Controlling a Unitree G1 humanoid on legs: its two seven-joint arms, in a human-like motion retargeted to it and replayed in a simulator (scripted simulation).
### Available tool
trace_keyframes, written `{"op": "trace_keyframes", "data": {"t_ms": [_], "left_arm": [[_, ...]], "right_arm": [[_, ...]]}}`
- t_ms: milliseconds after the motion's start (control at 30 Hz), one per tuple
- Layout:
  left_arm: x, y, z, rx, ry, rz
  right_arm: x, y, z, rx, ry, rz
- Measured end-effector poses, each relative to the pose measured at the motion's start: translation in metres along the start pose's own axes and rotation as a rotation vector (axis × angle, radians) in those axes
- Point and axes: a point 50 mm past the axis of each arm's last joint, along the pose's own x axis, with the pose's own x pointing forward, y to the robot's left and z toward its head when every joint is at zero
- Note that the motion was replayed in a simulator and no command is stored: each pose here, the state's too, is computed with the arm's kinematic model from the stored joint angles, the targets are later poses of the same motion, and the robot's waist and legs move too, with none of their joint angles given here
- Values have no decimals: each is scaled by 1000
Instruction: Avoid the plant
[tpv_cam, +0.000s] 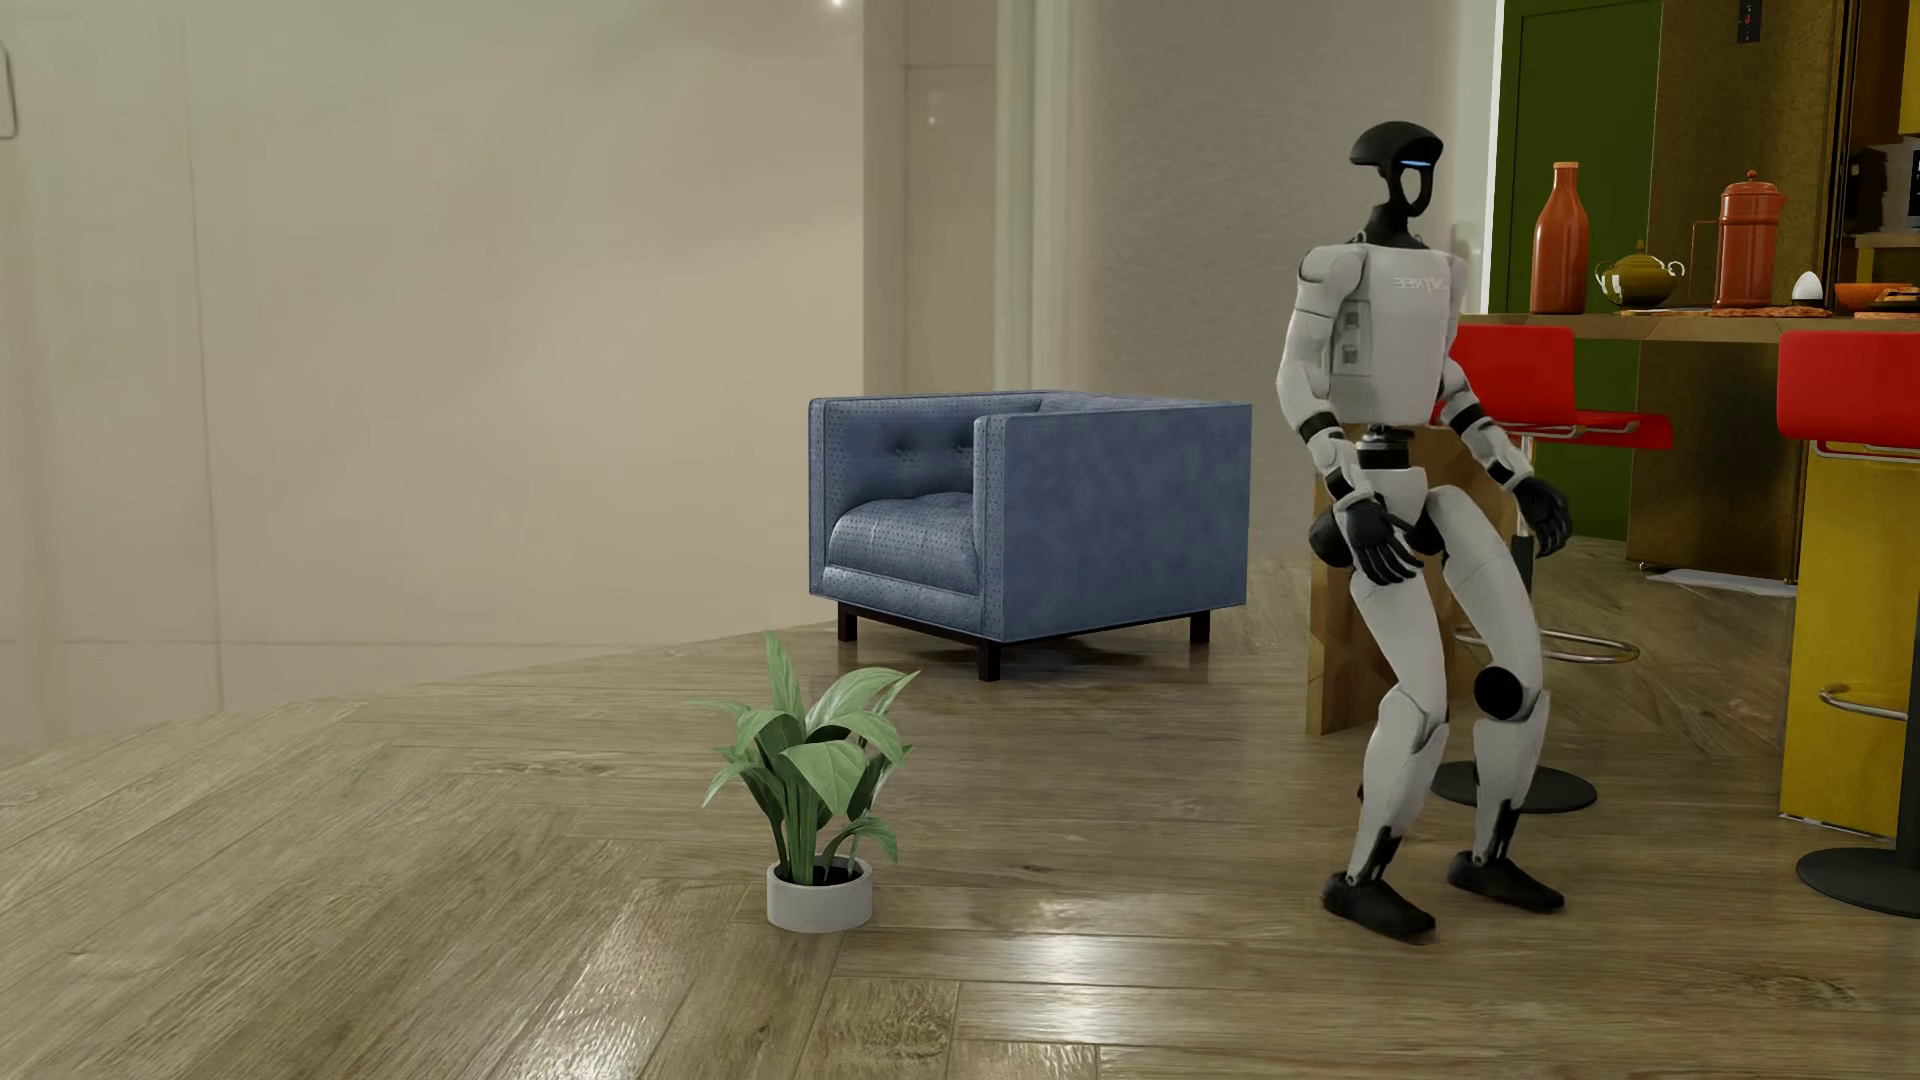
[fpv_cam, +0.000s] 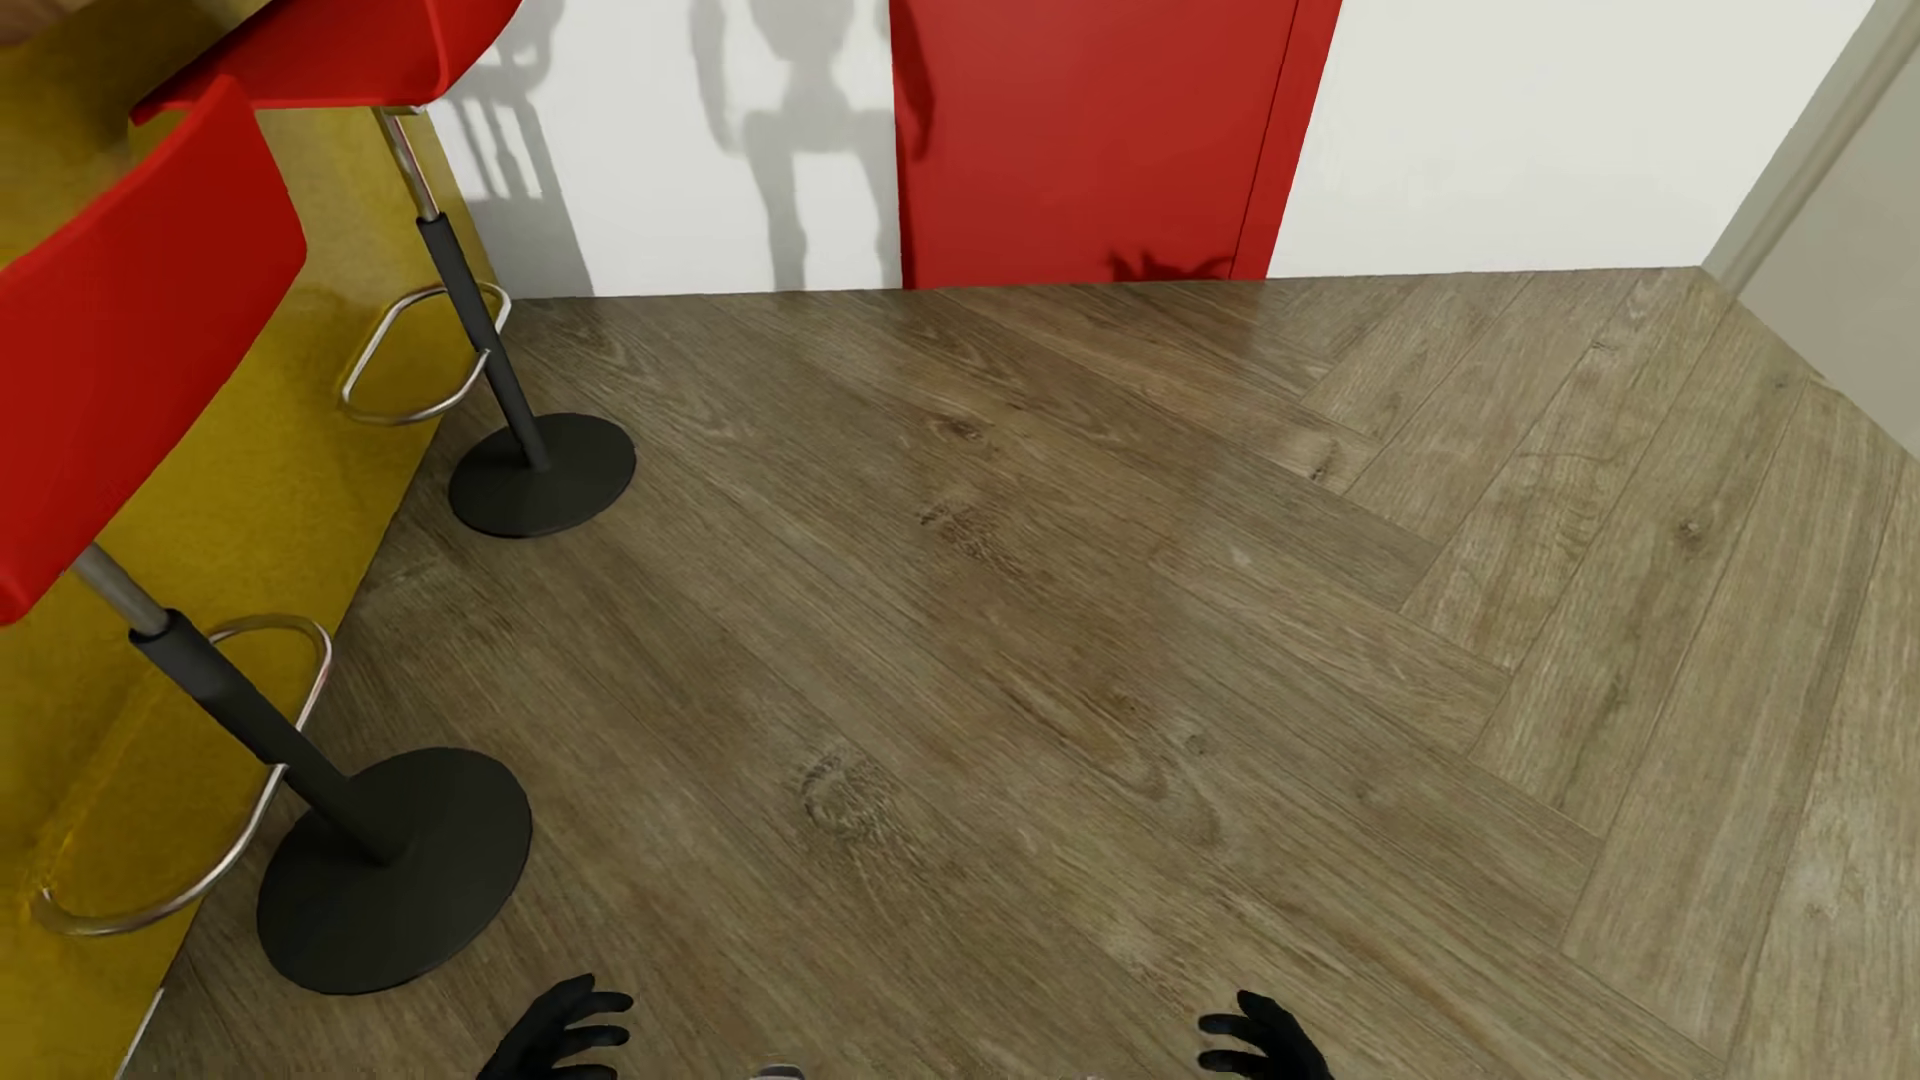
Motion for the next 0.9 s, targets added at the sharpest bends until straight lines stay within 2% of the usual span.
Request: {"op": "trace_keyframes", "data": {"t_ms": [67, 133, 233, 367, 500, 600, 667, 733, 800, 867, 900], "left_arm": [[-2, -4, 3, -67, -24, 27], [4, -20, 10, -104, -19, 2], [5, 0, 24, -13, -104, -16], [3, -5, 18, 12, -96, -41], [2, -10, 3, -66, 16, -11], [5, 2, 16, -37, -54, -24], [6, 3, 18, 9, -90, -21], [1, 4, 3, 8, -39, 20], [-6, -12, -15, -72, 54, 50], [-15, -4, -37, -81, 155, 96], [-14, 11, -34, -55, 154, 121]], "right_arm": [[-4, -16, -4, -37, -12, -45], [-3, -16, -6, -51, 1, -75], [-11, -2, -25, -17, 41, -42], [-11, 6, -32, 2, 93, 2], [-7, 1, -16, 65, 39, -22], [-12, 14, -30, 9, 69, 45], [-14, 7, -32, -9, 80, 17], [-12, -10, -25, 2, 80, -62], [-17, -37, -34, 9, 117, -174], [-15, -30, -34, -39, 113, -172], [-15, -13, -31, -46, 79, -128]]}}
